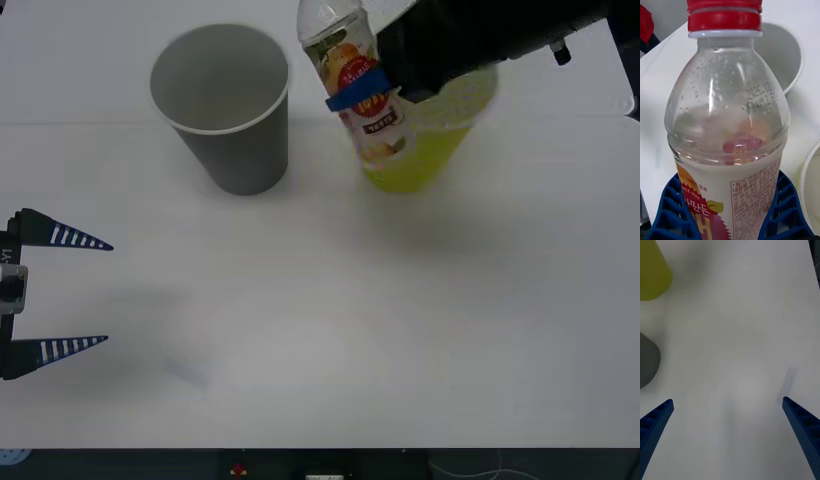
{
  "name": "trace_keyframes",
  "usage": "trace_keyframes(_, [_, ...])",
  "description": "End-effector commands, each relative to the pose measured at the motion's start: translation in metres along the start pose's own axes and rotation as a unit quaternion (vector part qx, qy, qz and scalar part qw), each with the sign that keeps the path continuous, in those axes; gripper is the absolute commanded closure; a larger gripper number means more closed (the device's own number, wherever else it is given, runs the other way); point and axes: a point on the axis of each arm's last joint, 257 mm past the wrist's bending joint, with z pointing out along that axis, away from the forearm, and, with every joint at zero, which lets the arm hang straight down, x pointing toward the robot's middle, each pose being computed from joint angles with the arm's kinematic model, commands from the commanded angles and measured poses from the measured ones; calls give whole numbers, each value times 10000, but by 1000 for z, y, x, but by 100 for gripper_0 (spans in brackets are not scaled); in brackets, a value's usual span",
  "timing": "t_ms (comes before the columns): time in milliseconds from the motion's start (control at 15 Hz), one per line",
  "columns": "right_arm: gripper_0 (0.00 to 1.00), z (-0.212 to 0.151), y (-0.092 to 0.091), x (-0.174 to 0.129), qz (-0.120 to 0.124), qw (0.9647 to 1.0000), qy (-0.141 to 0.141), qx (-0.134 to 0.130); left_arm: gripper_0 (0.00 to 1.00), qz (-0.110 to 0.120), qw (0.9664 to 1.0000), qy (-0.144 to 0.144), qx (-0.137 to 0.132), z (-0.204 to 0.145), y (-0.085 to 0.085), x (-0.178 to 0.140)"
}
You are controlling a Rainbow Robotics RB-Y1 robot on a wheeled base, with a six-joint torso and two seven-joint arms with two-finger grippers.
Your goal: Put the can into the green bin and the plastic bottle into the gray bin
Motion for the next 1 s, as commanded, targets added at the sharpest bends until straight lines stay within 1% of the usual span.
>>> trace_keyframes(67, [100, 30, -7, -40, 56, 9999, -50, 138, 0, 0, 10000, 0, 0, 0, 0, 0])
trace_keyframes(200, [100, 51, -11, -65, 110, 9995, -16, 288, 0, 0, 10000, 0, 0, 0, 0, 0])
trace_keyframes(267, [100, 60, -11, -77, 55, 9993, -6, 361, 0, 0, 10000, 0, 0, 0, 0, 0])
trace_keyframes(333, [100, 74, -12, -88, 81, 9990, 35, 440, 0, 0, 10000, 0, 0, 0, 0, 0])
trace_keyframes(467, [100, 95, -12, -105, 118, 9984, -36, 558, 0, 0, 10000, 0, 0, 0, 0, 0])
trace_keyframes(600, [100, 116, -12, -121, 129, 9971, -194, 719, 0, 0, 10000, 0, 0, 0, 0, 0])
trace_keyframes(800, [100, 134, -12, -124, 74, 9963, -218, 832, 0, 0, 10000, 0, 0, 0, 0, 0])
trace_keyframes(1000, [100, 140, -8, -122, -11, 9962, -192, 852, 0, 0, 10000, 0, 0, 0, 0, 0])
